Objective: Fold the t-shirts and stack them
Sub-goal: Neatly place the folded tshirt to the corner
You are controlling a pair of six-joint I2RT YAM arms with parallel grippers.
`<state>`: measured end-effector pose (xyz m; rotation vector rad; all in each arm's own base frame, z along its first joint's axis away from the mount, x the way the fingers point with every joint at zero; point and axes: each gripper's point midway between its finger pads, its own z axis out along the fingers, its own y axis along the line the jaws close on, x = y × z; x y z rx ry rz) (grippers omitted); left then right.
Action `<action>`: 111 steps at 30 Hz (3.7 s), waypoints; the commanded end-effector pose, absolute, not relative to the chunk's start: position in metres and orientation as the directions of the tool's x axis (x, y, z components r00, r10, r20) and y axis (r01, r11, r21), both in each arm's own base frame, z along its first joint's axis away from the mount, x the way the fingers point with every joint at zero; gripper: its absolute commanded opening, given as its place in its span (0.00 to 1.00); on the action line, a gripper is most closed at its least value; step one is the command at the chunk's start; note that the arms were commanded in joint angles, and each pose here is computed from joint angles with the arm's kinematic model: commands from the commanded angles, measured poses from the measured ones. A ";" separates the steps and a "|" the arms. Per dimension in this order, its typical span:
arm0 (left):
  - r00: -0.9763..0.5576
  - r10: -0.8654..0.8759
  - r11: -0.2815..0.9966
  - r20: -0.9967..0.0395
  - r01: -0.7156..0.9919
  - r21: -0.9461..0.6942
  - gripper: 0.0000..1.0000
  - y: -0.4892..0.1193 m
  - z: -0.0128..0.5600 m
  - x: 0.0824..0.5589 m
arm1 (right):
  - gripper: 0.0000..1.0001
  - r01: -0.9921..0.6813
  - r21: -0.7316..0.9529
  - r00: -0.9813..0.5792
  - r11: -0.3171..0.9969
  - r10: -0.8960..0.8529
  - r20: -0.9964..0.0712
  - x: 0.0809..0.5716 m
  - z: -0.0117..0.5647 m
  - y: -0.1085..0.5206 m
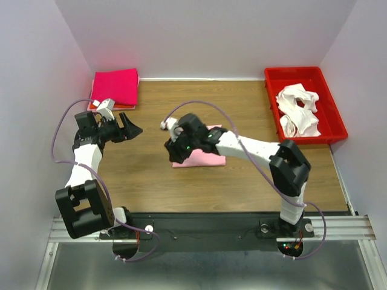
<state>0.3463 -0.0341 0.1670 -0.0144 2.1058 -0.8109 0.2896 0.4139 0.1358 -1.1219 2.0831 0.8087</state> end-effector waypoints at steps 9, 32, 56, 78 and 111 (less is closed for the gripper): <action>-0.655 -0.322 0.844 -0.684 0.130 -0.521 0.89 -0.017 0.146 0.337 | 0.59 -0.891 -0.195 -0.204 0.410 -0.747 -0.633 0.288 0.066 0.433; -0.733 -0.493 0.638 -0.468 0.062 -0.768 0.87 -0.097 0.099 0.358 | 0.01 -0.877 -0.166 -0.216 0.452 -0.678 -0.703 0.312 0.091 0.428; -0.751 -0.585 0.490 -0.306 -0.027 -0.871 0.88 -0.204 0.077 0.400 | 0.01 -0.862 -0.037 -0.289 0.506 -0.549 -0.785 0.338 0.133 0.442; -0.710 -0.612 0.499 -0.348 -0.006 -0.866 0.37 -0.224 0.060 0.443 | 0.01 -0.859 -0.005 -0.312 0.512 -0.530 -0.788 0.338 0.134 0.443; -0.393 0.053 0.997 -0.918 0.066 0.029 0.00 -0.033 0.219 0.647 | 1.00 -0.652 0.049 -0.514 0.757 -0.392 -0.763 0.400 0.155 0.299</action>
